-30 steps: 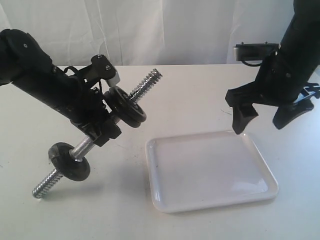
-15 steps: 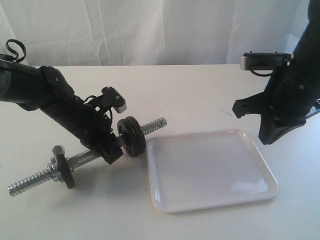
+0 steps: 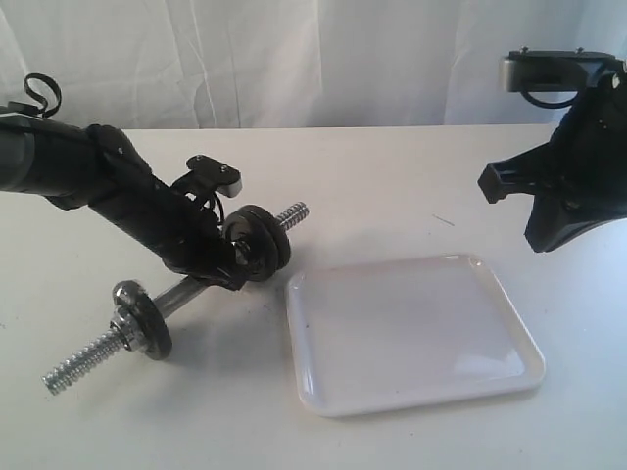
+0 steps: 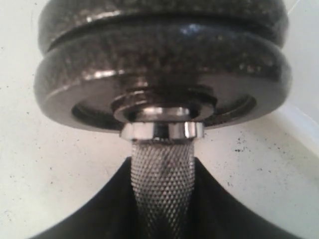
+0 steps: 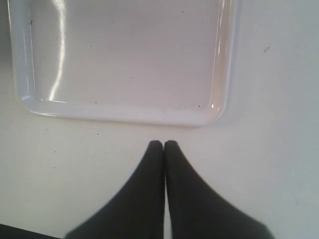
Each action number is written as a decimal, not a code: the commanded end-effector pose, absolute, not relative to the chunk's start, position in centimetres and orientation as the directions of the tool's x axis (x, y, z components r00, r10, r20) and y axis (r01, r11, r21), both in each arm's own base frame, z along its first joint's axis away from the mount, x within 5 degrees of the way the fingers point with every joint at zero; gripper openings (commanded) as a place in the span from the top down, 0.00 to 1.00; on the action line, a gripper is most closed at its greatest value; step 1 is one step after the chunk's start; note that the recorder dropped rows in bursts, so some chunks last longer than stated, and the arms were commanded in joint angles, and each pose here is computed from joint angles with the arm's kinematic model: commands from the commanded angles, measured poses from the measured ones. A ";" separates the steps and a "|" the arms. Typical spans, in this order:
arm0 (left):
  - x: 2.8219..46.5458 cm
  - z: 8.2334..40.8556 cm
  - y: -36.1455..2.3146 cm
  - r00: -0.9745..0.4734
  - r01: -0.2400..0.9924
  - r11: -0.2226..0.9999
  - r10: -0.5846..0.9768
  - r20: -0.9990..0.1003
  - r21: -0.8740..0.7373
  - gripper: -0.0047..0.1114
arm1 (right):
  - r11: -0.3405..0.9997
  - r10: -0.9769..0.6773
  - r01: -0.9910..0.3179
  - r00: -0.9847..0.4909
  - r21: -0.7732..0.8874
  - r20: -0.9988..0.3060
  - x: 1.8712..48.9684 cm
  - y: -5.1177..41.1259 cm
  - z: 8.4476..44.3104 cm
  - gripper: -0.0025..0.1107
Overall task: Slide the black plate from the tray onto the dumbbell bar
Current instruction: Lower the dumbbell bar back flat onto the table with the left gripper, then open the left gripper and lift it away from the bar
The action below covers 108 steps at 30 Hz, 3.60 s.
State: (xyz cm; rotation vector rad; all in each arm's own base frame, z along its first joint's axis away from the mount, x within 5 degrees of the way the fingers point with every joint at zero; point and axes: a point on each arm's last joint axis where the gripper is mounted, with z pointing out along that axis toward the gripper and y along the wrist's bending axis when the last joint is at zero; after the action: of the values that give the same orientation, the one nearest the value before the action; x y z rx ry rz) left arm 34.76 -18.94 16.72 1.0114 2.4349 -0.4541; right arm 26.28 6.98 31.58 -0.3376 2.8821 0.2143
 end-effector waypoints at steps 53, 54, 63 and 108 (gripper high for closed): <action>29.8 26.7 -19.9 -0.821 0.172 0.839 -0.169 -0.546 -0.517 0.96 | 0.958 -0.203 -0.264 -0.900 0.112 -0.385 23.1 6.3 35.4 0.98; 29.8 26.7 -19.9 -0.822 0.172 0.839 -0.167 -0.544 -0.517 0.96 | 0.958 -0.203 -0.264 -0.900 0.112 -0.385 23.1 6.3 35.4 0.98; 29.6 26.6 -19.9 -0.837 0.148 0.836 -0.179 -0.518 -0.528 0.96 | 0.958 -0.203 -0.264 -0.900 0.112 -0.385 23.1 6.3 35.4 0.98; 28.4 25.1 -17.7 -0.883 0.255 0.941 0.133 -0.450 -0.223 0.96 | 0.956 -0.214 -0.276 -0.890 0.102 -0.402 22.7 6.2 35.8 0.98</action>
State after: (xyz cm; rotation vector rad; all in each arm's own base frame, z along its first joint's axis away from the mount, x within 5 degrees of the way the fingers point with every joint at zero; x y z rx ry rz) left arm 28.77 -18.46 25.54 0.2281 2.5972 -0.4820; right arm 22.86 6.25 35.73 -0.3420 2.7186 0.2302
